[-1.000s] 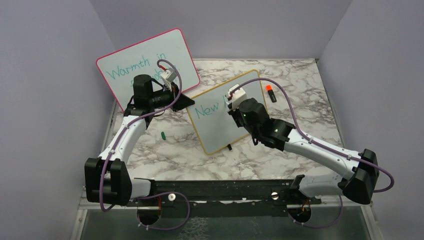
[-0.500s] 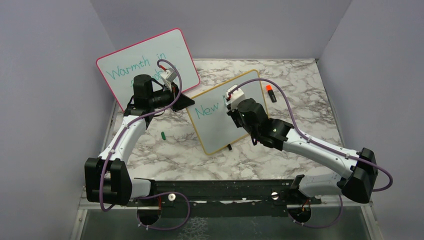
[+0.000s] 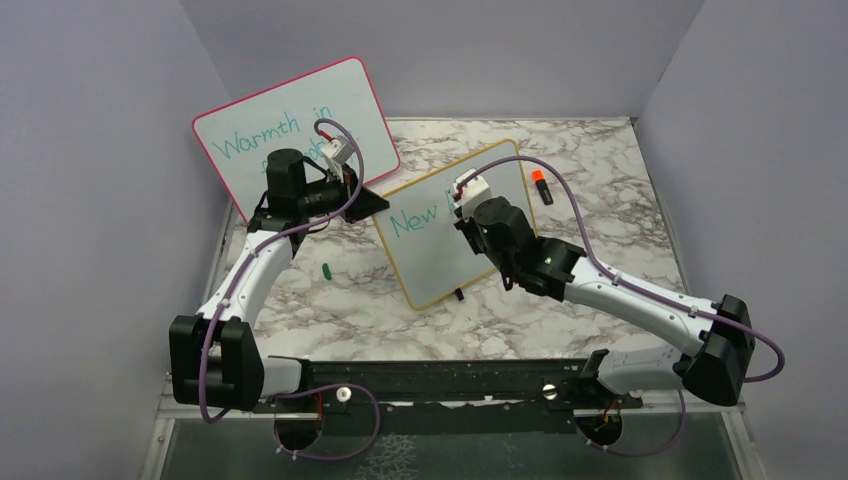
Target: Write a sentence on the whiteboard
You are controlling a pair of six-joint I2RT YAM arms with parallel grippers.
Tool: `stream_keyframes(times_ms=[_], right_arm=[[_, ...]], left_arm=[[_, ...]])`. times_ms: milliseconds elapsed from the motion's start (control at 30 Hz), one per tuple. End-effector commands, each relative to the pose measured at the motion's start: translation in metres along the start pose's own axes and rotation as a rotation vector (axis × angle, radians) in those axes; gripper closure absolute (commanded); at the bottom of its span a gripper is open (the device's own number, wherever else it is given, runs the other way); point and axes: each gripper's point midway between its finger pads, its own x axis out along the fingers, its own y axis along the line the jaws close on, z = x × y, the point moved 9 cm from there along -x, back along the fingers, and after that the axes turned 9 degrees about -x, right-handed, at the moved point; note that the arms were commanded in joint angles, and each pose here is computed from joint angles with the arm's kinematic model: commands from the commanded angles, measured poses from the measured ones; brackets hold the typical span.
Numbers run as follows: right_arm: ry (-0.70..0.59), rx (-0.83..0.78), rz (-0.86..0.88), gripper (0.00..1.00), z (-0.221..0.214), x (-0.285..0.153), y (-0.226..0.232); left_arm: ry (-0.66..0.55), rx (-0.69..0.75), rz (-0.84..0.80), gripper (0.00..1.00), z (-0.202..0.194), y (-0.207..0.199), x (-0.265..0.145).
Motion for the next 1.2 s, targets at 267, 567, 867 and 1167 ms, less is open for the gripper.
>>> stream_keyframes(times_ms=[267, 567, 867, 1167], right_arm=[[0.057, -0.007, 0.021, 1.0, -0.008, -0.001, 0.001], [0.059, -0.008, 0.071, 1.0, -0.01, -0.003, 0.005], [0.046, -0.012, 0.122, 1.0, -0.007, -0.003, 0.009], [0.014, 0.006, 0.137, 1.0, -0.001, -0.003, 0.01]], left_arm=[[0.06, -0.014, 0.064, 1.0, -0.018, 0.012, 0.006], [0.062, -0.017, 0.065, 1.0, -0.018, 0.012, 0.006], [0.063, -0.018, 0.066, 1.0, -0.018, 0.013, 0.006], [0.063, -0.018, 0.062, 1.0, -0.018, 0.013, 0.007]])
